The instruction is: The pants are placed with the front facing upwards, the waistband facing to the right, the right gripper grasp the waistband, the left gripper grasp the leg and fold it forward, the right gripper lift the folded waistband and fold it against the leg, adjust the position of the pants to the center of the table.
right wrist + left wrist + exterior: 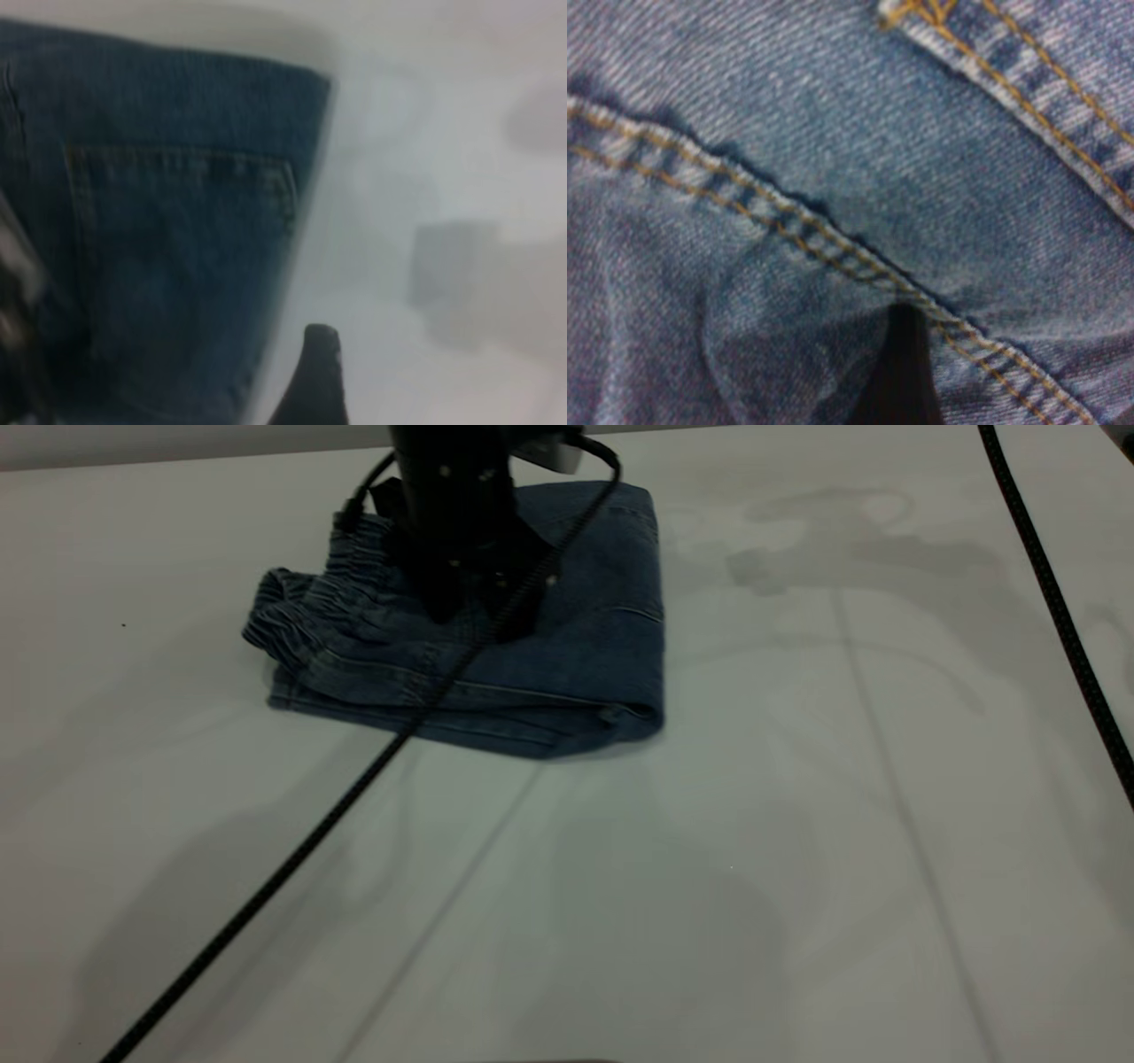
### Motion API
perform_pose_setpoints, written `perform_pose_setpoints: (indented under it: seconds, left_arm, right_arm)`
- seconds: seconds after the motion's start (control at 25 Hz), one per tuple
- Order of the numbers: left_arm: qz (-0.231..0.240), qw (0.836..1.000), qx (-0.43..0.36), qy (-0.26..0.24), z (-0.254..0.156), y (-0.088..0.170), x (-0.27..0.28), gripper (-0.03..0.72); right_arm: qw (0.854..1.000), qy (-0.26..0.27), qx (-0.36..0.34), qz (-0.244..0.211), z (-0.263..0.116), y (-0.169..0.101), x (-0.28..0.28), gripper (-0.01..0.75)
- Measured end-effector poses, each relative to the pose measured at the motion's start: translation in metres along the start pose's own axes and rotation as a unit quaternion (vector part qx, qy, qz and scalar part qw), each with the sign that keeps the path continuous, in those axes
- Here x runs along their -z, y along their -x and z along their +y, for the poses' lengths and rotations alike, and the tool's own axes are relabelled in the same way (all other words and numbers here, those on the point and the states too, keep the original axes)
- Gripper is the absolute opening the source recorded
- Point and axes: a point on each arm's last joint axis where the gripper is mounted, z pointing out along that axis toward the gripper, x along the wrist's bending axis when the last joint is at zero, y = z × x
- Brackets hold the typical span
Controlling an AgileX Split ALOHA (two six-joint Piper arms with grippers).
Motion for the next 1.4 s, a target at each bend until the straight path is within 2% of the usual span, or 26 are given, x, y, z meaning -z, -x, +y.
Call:
perform_pose_setpoints:
  seconds: [0.16,0.28,0.4,0.52,0.88,1.2,1.4]
  left_arm:
    - [-0.005,1.000,-0.007,-0.017,0.003,0.011,0.005,0.584]
    - [0.011,0.999,-0.015,-0.038,0.008,0.009,0.018,0.584]
    - [0.045,0.999,-0.011,0.009,0.025,0.002,0.043,0.584]
    - [0.058,0.997,-0.006,0.049,0.035,-0.001,0.070,0.584]
    - [0.105,0.982,0.003,0.154,0.034,-0.007,0.184,0.584]
    - [0.134,0.953,0.025,0.271,0.002,-0.003,0.311,0.584]
    - [0.141,0.931,0.039,0.336,-0.037,0.004,0.383,0.584]
  right_arm:
    - [1.000,0.000,0.001,-0.002,0.000,0.000,0.000,0.593]
    - [1.000,0.003,0.006,-0.006,0.001,0.000,0.003,0.593]
    - [1.000,0.015,0.013,-0.010,0.004,-0.004,0.015,0.593]
    - [0.999,0.024,0.025,-0.017,0.007,-0.008,0.028,0.593]
    - [0.995,0.047,0.070,-0.043,0.009,-0.030,0.098,0.593]
    - [0.986,0.099,0.123,-0.062,-0.019,-0.078,0.232,0.593]
    - [0.970,0.183,0.140,-0.072,-0.060,-0.111,0.328,0.593]
